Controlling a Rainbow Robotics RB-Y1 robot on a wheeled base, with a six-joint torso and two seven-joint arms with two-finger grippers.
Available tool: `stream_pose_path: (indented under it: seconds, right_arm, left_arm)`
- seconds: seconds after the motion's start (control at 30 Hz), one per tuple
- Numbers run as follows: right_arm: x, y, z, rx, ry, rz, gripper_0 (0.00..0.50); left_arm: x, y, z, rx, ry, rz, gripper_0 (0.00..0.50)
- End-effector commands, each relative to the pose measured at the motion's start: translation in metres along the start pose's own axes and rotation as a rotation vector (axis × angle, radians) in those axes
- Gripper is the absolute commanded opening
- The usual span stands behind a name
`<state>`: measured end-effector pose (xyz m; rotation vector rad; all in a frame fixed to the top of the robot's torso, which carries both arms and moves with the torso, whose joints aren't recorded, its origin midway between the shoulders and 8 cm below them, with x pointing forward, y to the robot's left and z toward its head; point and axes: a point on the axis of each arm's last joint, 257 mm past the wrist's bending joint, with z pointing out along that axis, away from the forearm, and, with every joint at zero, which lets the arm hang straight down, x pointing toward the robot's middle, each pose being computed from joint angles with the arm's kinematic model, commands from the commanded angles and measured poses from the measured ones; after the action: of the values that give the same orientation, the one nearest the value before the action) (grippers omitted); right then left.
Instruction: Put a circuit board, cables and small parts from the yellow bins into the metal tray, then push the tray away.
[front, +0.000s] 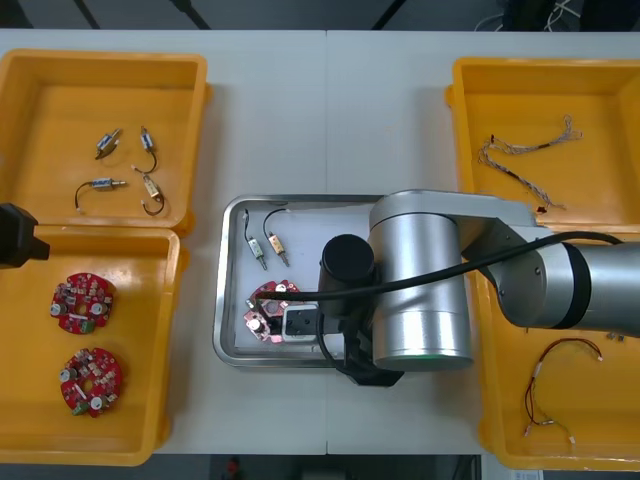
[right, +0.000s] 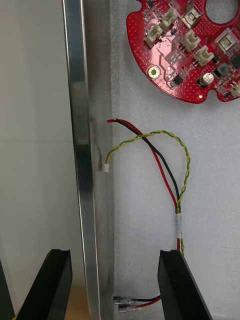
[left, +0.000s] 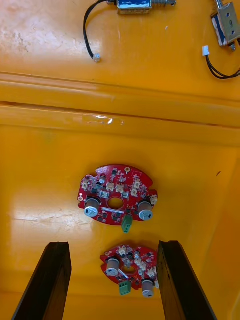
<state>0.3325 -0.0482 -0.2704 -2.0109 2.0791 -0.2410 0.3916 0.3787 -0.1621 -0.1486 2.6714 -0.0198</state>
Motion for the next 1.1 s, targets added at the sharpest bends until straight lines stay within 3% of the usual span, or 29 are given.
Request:
stream_pose_path:
  seconds: [0.03,0.3,0.43,0.67,1.1]
  right_arm:
    - [-0.020,0.014,0.006,0.003,-0.041,0.019,0.500]
    - [-0.014,0.031,0.027,0.002,-0.026,0.035,0.500]
    - [-0.012,0.038,0.034,-0.016,-0.020,0.048,0.500]
    - [-0.006,0.040,0.048,0.008,0.011,0.047,0.500]
    - [-0.010,0.041,0.055,0.030,0.004,0.053,0.500]
  left_arm:
    - [-0.011,0.009,-0.021,-0.019,-0.014,-0.064,0.500]
    - [-0.013,0.015,-0.030,-0.037,-0.008,-0.058,0.500]
    - [-0.013,0.012,-0.033,-0.021,-0.001,-0.066,0.500]
    - [-0.013,0.006,-0.036,0.001,0.005,-0.070,0.500]
    - [-0.014,0.007,-0.037,-0.003,0.001,-0.069,0.500]
